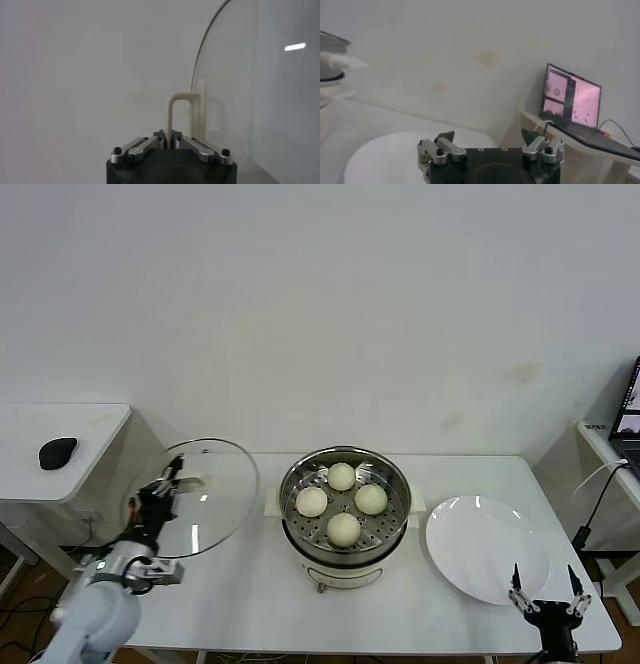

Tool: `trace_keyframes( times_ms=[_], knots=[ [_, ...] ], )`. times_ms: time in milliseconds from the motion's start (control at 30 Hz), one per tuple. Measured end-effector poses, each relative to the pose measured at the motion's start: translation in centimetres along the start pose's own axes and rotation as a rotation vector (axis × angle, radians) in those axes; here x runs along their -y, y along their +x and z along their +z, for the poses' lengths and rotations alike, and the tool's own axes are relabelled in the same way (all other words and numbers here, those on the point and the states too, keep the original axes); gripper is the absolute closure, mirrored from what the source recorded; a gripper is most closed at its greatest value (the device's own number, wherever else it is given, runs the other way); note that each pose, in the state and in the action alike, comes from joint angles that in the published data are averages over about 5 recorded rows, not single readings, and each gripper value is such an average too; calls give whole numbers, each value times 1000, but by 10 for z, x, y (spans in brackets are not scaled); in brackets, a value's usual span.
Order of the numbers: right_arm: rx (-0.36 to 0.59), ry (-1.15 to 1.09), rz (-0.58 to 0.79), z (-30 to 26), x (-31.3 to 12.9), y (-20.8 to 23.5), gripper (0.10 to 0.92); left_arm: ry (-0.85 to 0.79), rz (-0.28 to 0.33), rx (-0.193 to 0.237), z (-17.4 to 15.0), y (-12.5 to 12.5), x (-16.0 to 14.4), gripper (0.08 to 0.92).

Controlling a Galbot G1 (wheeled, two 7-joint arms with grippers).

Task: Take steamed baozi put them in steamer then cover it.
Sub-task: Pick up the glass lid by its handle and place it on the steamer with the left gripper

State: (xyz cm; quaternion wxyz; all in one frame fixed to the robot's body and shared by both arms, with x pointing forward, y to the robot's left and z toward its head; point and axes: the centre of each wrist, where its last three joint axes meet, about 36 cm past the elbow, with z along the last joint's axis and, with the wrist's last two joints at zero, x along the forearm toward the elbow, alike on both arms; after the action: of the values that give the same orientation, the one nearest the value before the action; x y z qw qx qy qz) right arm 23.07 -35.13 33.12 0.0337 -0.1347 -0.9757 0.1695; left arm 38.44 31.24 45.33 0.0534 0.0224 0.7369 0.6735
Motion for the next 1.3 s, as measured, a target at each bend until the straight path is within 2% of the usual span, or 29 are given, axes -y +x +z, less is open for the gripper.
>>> trace_keyframes(
  times_ms=[333,633,967,1300],
  knots=[
    [-3,28,-14,3,-22,-6,200,28,43,79,-89,-22,-3,855],
    [-11,46,-42,8,-36,-8,200,-6,62,131,-159,-38,0,855],
    [-13,55,-44,11,-39,-7,200,-23,71,159,-211,-55,12,855],
    [-16,59,-45,14,-40,-5,200,-38,97,165,-245,-69,29,855]
  ],
)
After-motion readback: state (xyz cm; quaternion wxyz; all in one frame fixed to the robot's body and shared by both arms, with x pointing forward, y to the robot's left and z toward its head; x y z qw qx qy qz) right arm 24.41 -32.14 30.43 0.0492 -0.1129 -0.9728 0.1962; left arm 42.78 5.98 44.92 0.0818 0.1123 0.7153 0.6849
